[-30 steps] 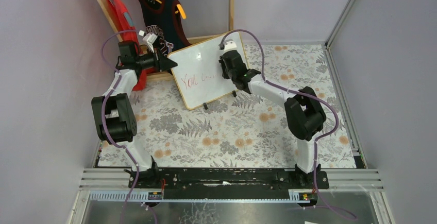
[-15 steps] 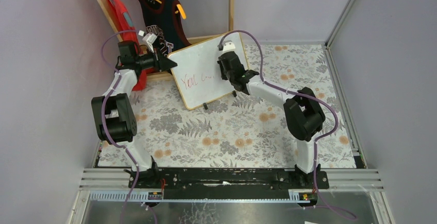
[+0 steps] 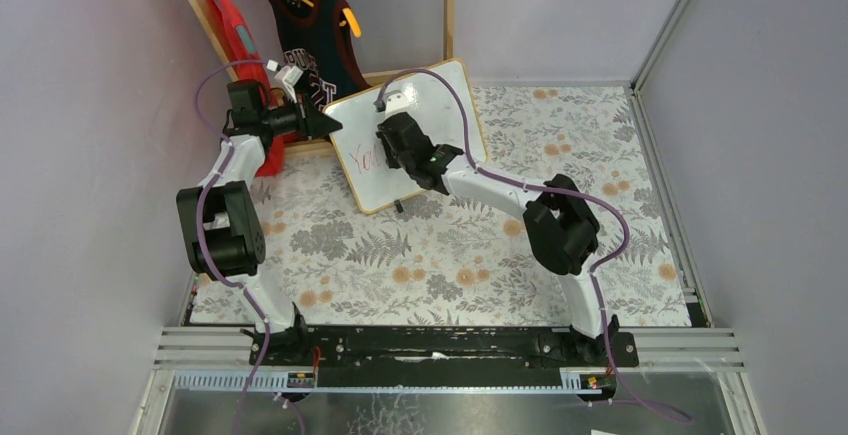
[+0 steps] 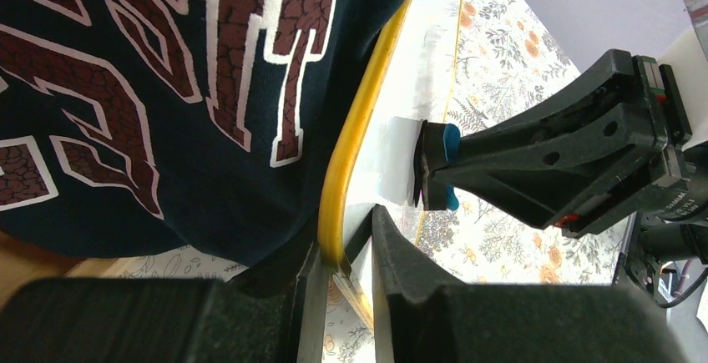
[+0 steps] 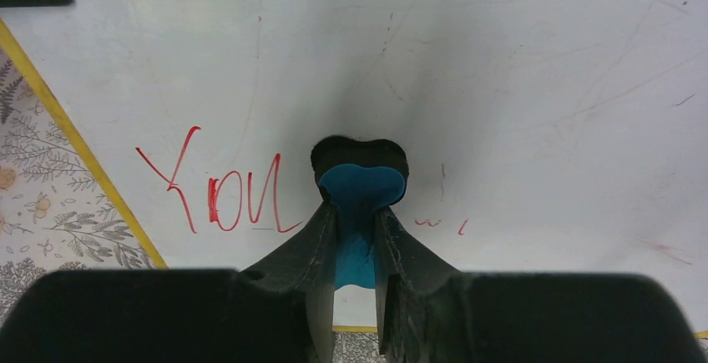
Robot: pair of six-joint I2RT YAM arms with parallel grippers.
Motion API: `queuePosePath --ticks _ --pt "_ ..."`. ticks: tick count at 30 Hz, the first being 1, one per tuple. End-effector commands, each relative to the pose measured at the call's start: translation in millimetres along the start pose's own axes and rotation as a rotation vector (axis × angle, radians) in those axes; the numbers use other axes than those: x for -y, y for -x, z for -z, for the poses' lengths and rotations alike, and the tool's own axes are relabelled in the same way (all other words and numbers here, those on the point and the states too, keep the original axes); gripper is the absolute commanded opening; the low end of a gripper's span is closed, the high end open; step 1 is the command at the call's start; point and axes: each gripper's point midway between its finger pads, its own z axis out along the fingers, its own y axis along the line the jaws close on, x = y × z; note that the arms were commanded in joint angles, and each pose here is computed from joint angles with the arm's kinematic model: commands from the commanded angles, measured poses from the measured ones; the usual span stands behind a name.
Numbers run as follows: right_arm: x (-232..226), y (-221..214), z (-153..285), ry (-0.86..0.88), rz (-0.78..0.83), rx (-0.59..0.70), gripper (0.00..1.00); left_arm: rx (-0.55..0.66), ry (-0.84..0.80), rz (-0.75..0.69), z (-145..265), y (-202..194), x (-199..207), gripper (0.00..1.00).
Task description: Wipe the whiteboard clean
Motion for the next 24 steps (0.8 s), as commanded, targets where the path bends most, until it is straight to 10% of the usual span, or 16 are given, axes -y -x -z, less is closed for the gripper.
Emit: queuePosePath --ticks 1,24 --pt "-33.8 17.3 -3.9 0.1 -0.052 0.049 0.0 -0.05 0.116 -0.045 -1.5 -26.0 -27.7 0.0" --pt "105.6 -23.5 15.9 -0.237 -0.006 -0.014 0.0 -0.044 0.118 -0.052 -1.6 -21.5 -27.7 0.0"
